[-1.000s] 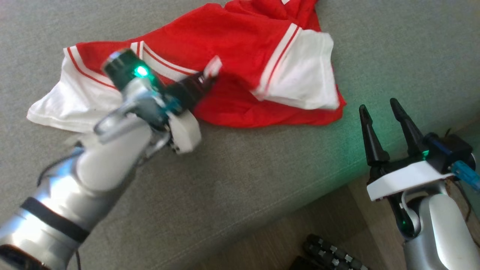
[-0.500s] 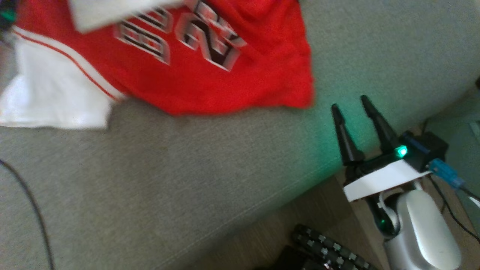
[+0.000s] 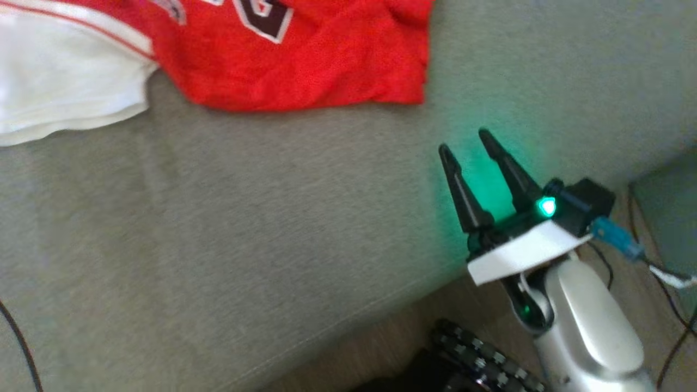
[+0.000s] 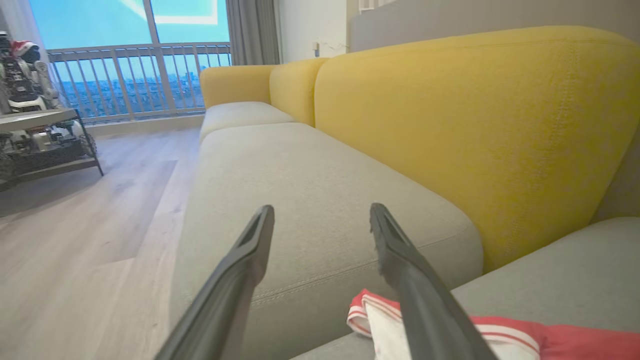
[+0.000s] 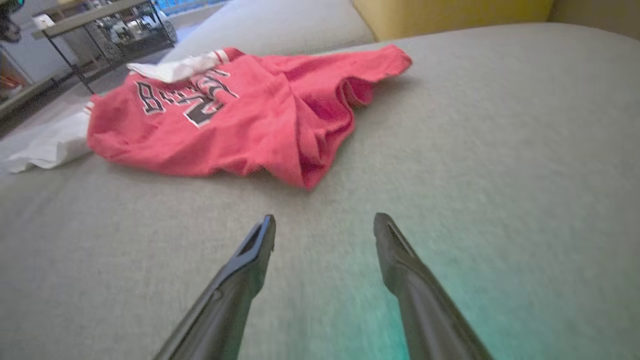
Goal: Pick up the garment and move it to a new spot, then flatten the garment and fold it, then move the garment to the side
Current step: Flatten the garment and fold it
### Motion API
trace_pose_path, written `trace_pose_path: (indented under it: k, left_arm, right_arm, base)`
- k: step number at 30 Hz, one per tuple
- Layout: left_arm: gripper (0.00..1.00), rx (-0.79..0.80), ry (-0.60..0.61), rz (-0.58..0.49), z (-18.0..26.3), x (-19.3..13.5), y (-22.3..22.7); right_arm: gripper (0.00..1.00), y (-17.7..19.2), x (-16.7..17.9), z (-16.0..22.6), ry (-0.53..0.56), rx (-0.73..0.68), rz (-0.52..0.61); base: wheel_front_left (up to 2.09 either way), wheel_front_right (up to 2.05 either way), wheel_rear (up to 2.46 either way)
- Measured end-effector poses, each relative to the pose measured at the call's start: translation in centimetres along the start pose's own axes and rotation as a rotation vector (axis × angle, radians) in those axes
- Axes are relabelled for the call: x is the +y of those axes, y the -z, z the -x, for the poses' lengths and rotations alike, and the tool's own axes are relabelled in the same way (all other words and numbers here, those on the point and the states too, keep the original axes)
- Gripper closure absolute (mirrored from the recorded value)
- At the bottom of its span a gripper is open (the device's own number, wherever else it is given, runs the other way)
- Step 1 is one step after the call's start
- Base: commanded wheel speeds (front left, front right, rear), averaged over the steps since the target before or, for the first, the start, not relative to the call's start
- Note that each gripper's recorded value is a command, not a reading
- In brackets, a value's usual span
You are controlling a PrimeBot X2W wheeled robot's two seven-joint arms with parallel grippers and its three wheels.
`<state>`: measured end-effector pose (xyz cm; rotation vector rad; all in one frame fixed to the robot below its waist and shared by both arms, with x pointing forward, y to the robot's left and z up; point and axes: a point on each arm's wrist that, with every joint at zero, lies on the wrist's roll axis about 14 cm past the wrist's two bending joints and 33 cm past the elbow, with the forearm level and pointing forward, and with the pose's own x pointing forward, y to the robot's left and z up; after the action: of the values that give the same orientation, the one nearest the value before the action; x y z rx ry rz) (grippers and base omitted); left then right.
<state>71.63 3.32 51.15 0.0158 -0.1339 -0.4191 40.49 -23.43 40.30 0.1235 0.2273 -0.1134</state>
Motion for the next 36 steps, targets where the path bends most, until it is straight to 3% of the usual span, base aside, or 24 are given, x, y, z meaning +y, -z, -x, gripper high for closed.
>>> trace_pose_path:
  k: [5, 6, 13, 20, 34, 36]
  left_arm:
    - [0.0, 0.011, -0.025, 0.005, 4.4, 0.6, 0.9]
    - [0.0, 0.023, -0.047, 0.024, 7.4, 0.5, 1.3]
    - [0.0, -0.008, -0.121, 0.061, 16.3, -0.5, -0.3]
    - [0.0, 0.108, -0.227, 0.099, 25.4, -1.3, 1.5]
    - [0.0, 0.099, -0.245, 0.095, 27.7, -2.5, 0.5]
    - [0.0, 0.096, -0.238, 0.093, 27.6, -2.6, 0.5]
  right_arm:
    - [0.0, -1.4, 2.2, -3.0, -0.077, -0.033, -0.008]
    - [0.0, -1.7, 3.0, -4.4, -0.102, -0.018, 0.004]
    - [0.0, -2.8, 5.5, -8.5, -0.164, 0.03, 0.041]
    - [0.0, -3.2, 8.4, -10.9, -0.214, 0.083, 0.1]
    - [0.0, -3.1, 6.1, -10.8, -0.139, 0.17, 0.164]
    - [0.18, -3.1, 6.1, -10.8, -0.138, 0.173, 0.165]
  base:
    - [0.0, 0.0, 0.0]
    - [0.0, 0.0, 0.0]
    - [0.0, 0.0, 0.0]
    - [0.0, 0.0, 0.0]
    - [0.0, 0.0, 0.0]
    - [0.0, 0.0, 0.0]
